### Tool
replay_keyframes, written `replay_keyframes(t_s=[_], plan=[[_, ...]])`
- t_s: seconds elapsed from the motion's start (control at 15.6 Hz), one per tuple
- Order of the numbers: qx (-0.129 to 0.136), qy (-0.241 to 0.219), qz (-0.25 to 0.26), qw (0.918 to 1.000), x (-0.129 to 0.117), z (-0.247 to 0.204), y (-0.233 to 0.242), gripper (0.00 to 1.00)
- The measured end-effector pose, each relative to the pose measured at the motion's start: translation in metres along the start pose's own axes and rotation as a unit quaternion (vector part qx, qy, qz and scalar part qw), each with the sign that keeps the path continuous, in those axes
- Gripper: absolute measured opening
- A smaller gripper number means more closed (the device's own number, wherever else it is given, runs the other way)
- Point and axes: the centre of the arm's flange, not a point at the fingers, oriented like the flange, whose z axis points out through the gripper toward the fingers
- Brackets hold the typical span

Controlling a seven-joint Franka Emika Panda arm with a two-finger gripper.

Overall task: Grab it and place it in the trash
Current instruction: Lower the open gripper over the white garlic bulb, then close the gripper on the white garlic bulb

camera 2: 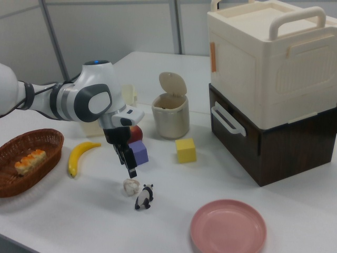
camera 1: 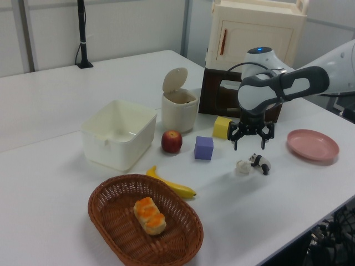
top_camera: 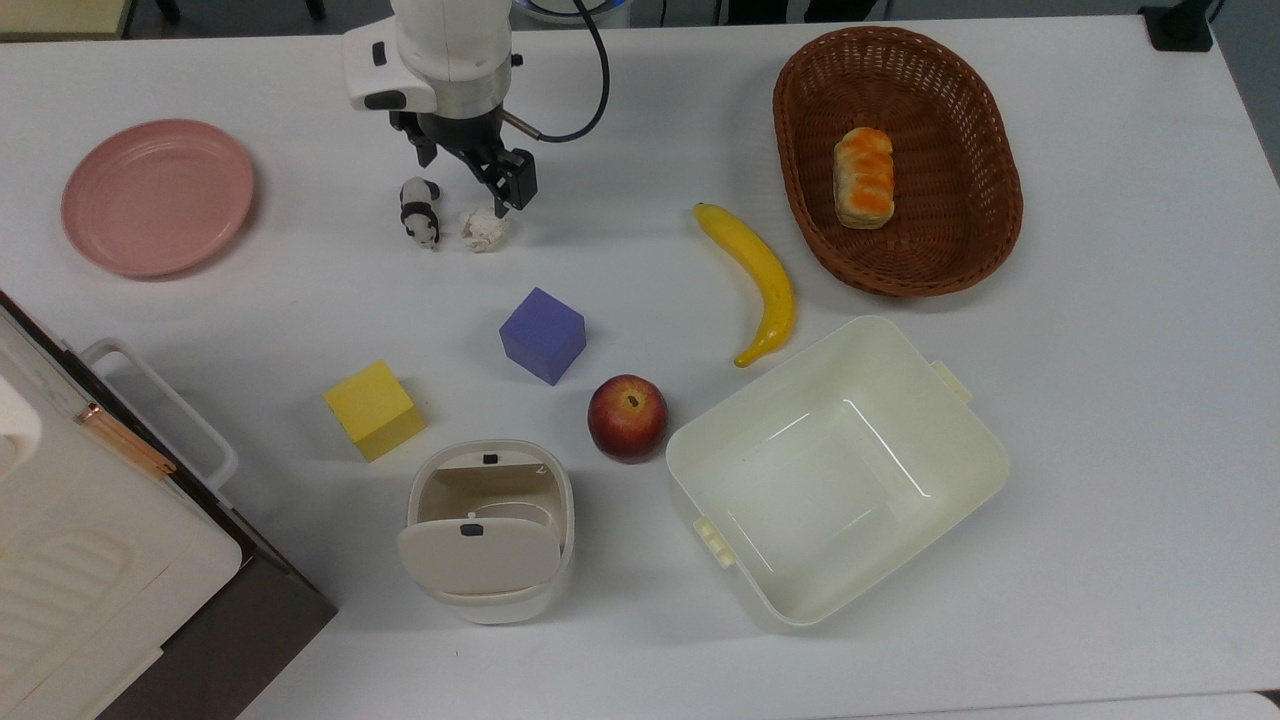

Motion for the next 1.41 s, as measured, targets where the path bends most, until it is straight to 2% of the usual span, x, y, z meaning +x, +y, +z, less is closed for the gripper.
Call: replay_keyframes(t_s=[0.38,0.64,0.9,1.41], plan=[[-0.020,-0.011,-0.010,0.9997,0.001,0.022,-0.003,1.00],[-0.013,0.001,-0.011,0.9999,0.007,0.035,-0.010,1.00],[-0.017,-0.005,-0.013,0.9998,0.008,0.051,-0.014,1.00],[-0.017,-0.006,-0.014,0.9997,0.008,0.051,-0.015,1.00]])
